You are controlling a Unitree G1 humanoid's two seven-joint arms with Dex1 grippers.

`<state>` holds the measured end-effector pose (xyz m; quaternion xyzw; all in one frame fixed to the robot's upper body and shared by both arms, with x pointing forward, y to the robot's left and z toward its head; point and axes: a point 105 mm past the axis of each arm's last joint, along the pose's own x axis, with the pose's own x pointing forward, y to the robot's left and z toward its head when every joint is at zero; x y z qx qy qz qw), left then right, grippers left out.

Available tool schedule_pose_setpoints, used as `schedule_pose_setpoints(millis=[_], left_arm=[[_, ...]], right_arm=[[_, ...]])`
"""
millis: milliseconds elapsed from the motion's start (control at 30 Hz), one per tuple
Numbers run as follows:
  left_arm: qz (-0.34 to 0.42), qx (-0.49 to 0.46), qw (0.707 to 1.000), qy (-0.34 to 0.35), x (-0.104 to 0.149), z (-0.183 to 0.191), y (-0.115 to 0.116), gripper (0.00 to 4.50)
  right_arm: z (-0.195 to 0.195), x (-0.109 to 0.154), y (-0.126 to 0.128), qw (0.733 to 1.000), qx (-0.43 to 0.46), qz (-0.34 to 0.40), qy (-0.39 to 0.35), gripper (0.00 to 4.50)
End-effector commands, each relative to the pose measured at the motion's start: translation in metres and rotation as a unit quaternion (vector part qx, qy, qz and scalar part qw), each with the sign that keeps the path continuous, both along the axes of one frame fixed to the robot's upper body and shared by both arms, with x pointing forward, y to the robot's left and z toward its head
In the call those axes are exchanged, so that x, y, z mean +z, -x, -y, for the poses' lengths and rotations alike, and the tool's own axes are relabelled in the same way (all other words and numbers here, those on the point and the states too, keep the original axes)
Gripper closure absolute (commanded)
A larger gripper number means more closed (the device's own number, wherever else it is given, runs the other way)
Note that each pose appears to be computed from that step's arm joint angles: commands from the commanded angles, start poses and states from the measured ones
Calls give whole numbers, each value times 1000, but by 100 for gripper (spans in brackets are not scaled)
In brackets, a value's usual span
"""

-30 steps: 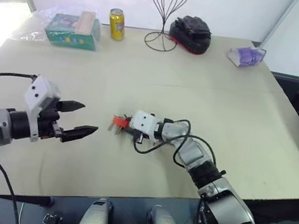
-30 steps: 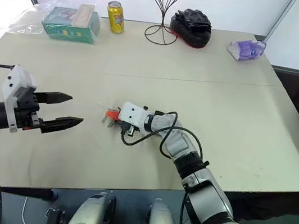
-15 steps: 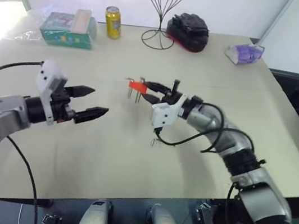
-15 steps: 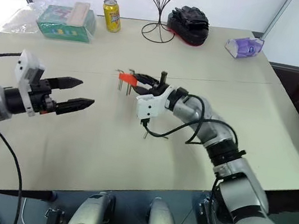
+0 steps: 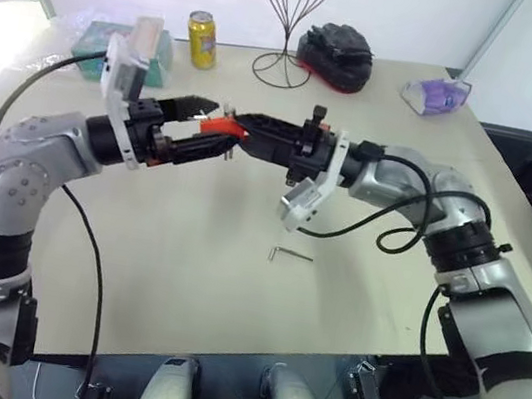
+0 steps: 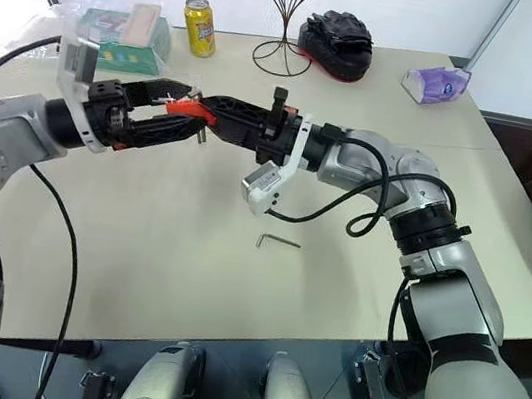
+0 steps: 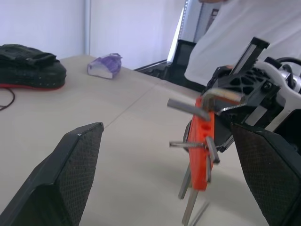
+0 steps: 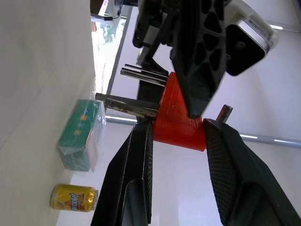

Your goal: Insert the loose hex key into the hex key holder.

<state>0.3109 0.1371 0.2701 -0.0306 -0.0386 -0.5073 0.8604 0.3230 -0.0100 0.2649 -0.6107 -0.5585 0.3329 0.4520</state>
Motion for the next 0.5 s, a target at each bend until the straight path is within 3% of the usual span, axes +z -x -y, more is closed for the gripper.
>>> schedule_pose_setpoints(millis=[33, 500], left_arm=[[18, -20, 1000, 7, 10, 4, 7, 0], [10, -38, 999, 20, 11, 3, 17, 0]], right_arm=[[-1, 19, 5, 999, 15, 26, -15, 347], [0, 25, 1, 999, 18, 23, -17, 347]])
